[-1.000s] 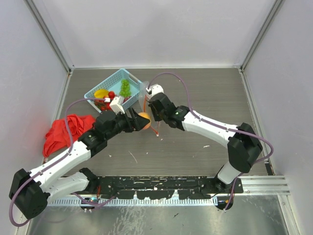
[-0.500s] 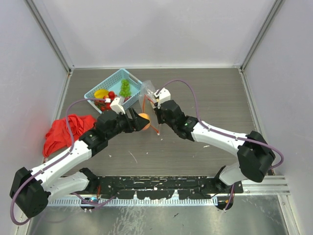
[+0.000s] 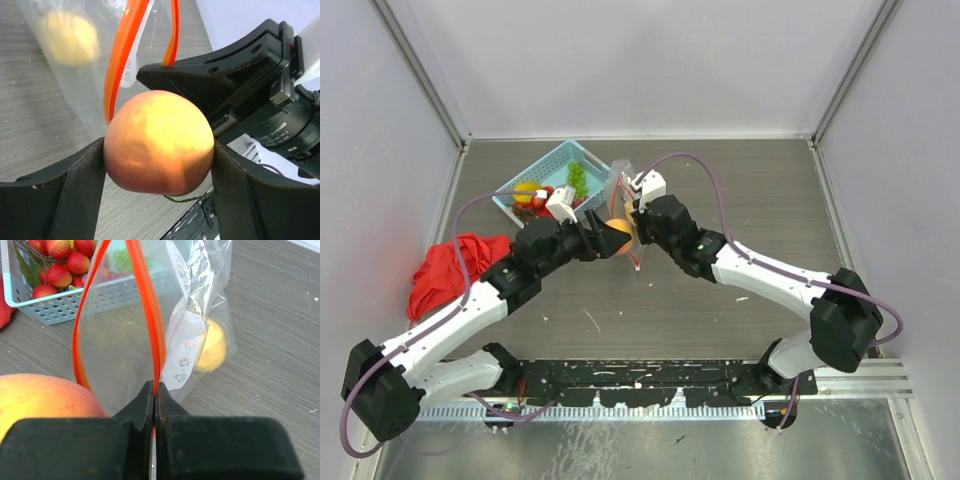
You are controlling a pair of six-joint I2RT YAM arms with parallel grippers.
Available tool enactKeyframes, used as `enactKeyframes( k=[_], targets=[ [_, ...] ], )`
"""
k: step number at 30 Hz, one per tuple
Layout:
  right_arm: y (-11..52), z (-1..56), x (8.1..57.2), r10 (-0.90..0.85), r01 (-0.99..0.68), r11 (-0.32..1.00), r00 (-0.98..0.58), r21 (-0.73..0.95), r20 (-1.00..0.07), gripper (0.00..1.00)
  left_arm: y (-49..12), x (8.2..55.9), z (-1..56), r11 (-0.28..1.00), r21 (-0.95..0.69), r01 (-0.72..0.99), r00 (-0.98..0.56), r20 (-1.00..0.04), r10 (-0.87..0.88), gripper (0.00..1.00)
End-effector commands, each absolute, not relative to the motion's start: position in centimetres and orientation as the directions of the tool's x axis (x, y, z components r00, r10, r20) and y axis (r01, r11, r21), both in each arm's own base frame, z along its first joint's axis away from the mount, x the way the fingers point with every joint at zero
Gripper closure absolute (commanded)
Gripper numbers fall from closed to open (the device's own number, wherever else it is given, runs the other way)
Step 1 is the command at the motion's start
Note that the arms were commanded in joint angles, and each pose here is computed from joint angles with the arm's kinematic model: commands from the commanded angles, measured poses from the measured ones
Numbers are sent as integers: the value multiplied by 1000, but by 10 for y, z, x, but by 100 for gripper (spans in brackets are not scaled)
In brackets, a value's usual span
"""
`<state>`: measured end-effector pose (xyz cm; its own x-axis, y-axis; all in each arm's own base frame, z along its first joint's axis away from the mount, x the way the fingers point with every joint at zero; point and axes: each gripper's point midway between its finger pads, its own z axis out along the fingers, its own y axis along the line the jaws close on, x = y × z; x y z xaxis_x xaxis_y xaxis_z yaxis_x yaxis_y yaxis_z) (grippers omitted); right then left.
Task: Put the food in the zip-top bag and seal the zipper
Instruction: Place the fake fruit in the zipper food storage bag.
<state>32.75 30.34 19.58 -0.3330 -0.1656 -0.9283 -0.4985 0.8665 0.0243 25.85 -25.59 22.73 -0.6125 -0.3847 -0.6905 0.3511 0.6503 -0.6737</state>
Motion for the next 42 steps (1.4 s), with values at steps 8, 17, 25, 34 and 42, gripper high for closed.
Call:
enactKeyframes(
  k=[8, 17, 25, 34, 42],
  targets=[
    [299, 250, 326, -133, -498, 867, -274, 22, -952, 99, -269, 285, 288, 603, -661, 447, -484, -746, -458, 52],
    [297, 261, 320, -125, -516, 856, -267, 32, -956, 99, -265, 307, 264, 685, -627, 371, -465, -764, -448, 52],
    [296, 271, 315, -110, -528, 848, -261, 46, -959, 99, -245, 320, 237, 788, -563, 249, -456, -786, -418, 51],
    [312, 268, 307, -103, -586, 805, -297, 96, -949, 99, -245, 323, 251, 796, -549, 255, -439, -799, -410, 50],
    [309, 279, 303, -78, -581, 806, -297, 115, -952, 99, -214, 327, 232, 891, -440, 116, -440, -827, -351, 49]
  ],
)
